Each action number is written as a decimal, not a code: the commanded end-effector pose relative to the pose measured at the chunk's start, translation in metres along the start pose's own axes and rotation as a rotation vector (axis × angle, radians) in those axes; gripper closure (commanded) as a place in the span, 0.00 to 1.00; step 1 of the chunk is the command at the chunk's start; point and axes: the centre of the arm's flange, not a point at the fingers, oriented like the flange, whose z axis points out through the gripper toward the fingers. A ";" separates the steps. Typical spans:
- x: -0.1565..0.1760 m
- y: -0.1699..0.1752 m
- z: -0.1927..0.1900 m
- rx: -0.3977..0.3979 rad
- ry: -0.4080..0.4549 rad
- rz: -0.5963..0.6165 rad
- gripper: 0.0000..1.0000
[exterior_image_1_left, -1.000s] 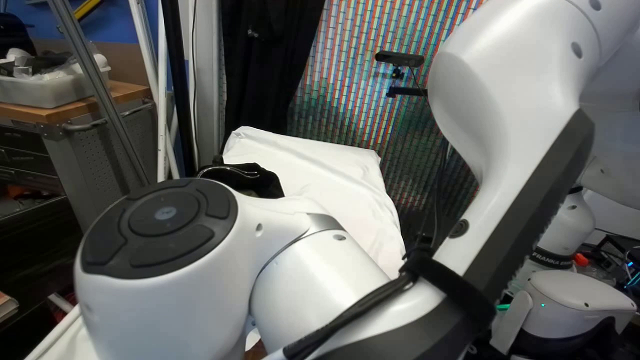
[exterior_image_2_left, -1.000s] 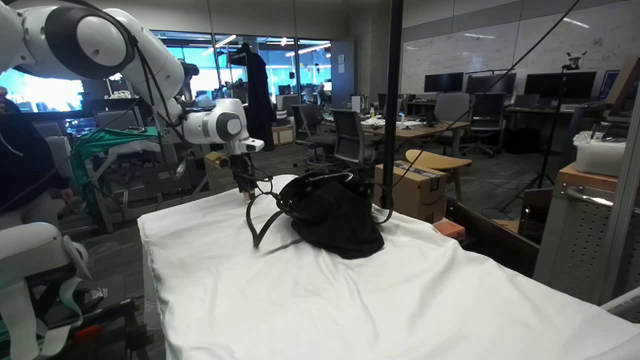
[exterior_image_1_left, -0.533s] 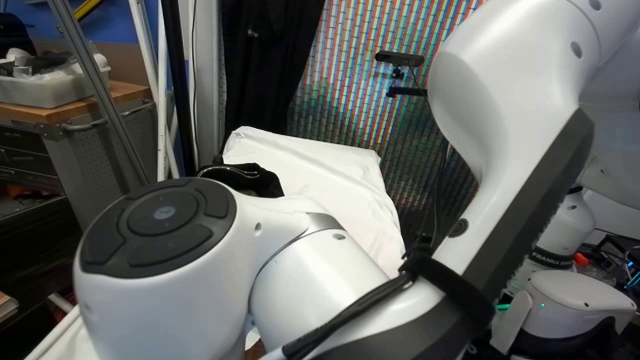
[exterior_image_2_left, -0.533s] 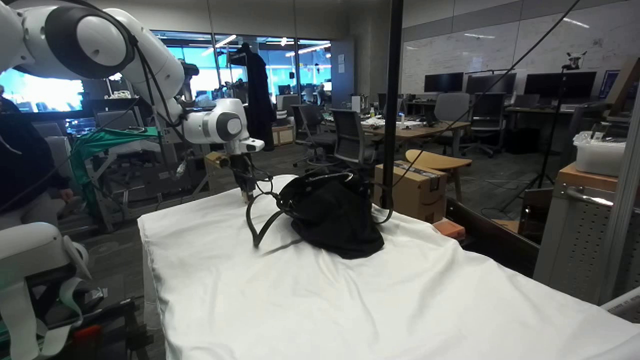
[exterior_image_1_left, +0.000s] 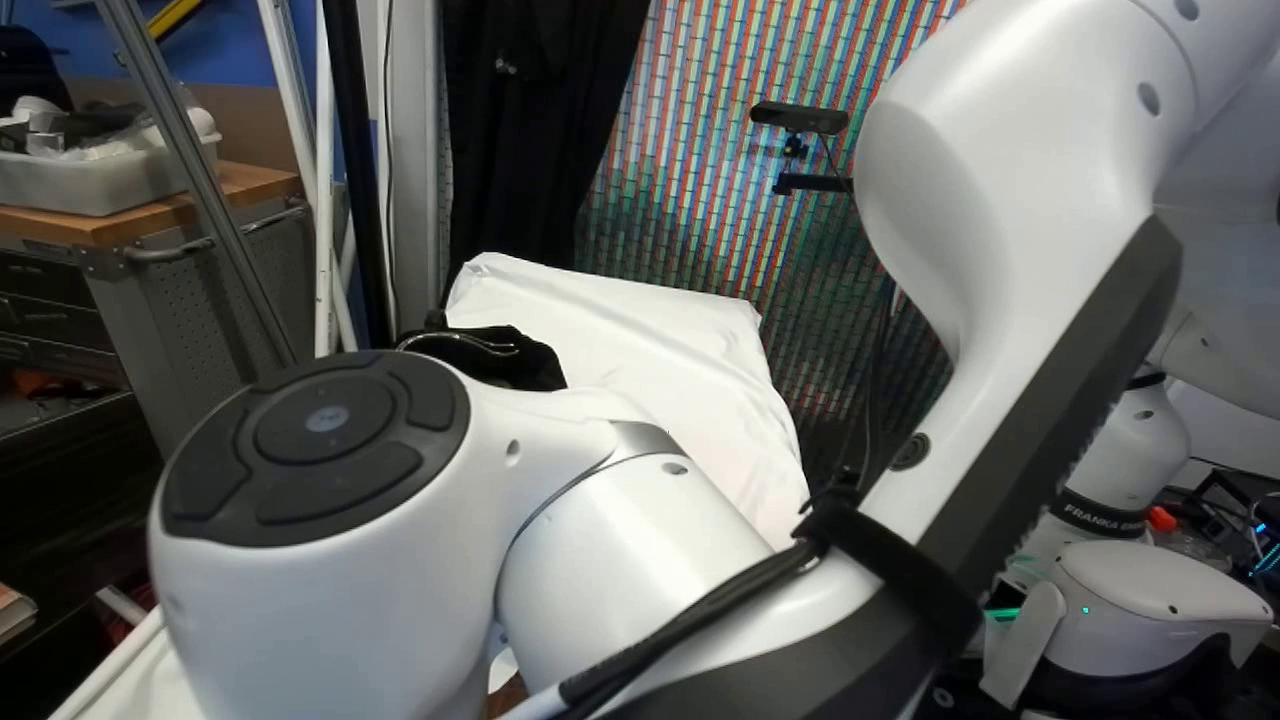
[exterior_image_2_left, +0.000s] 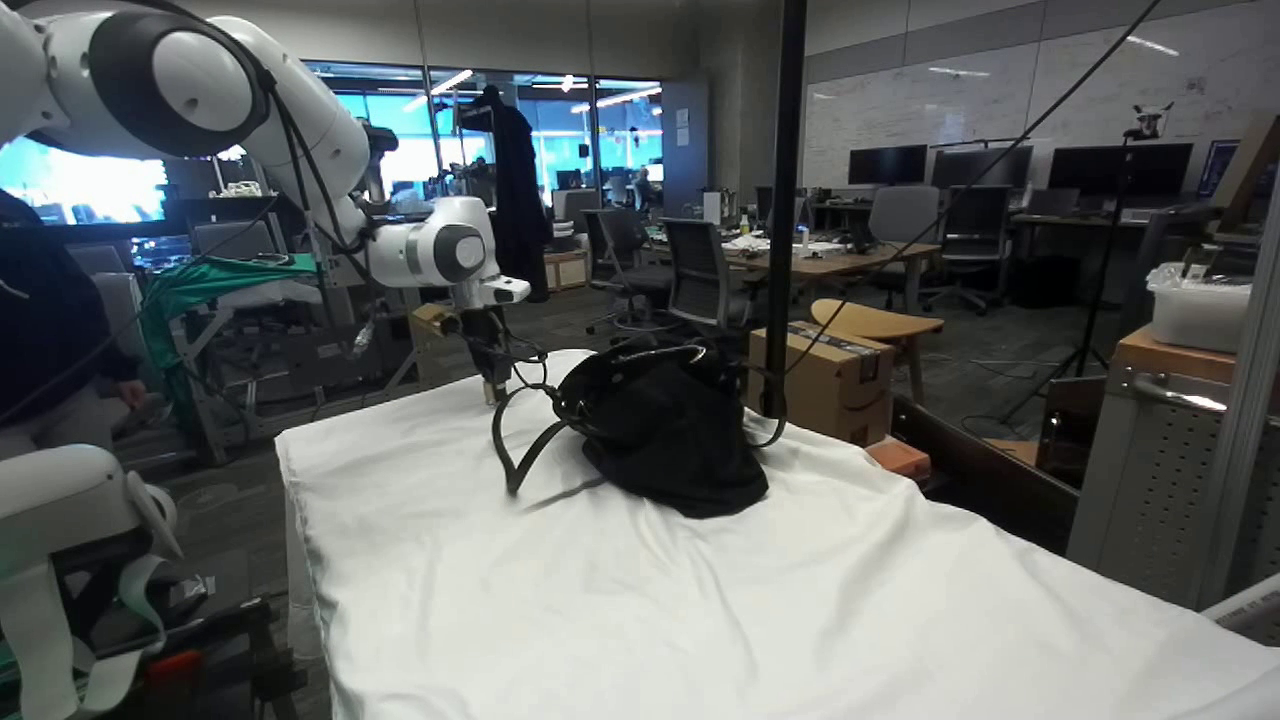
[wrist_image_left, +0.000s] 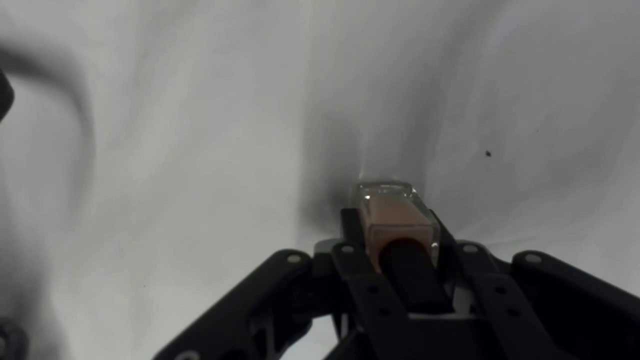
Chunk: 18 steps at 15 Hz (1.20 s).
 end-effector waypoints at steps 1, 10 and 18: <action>0.001 0.013 -0.020 -0.006 0.014 0.024 0.85; 0.023 0.092 -0.078 0.000 0.145 0.163 0.85; 0.044 0.203 -0.120 -0.019 0.259 0.359 0.85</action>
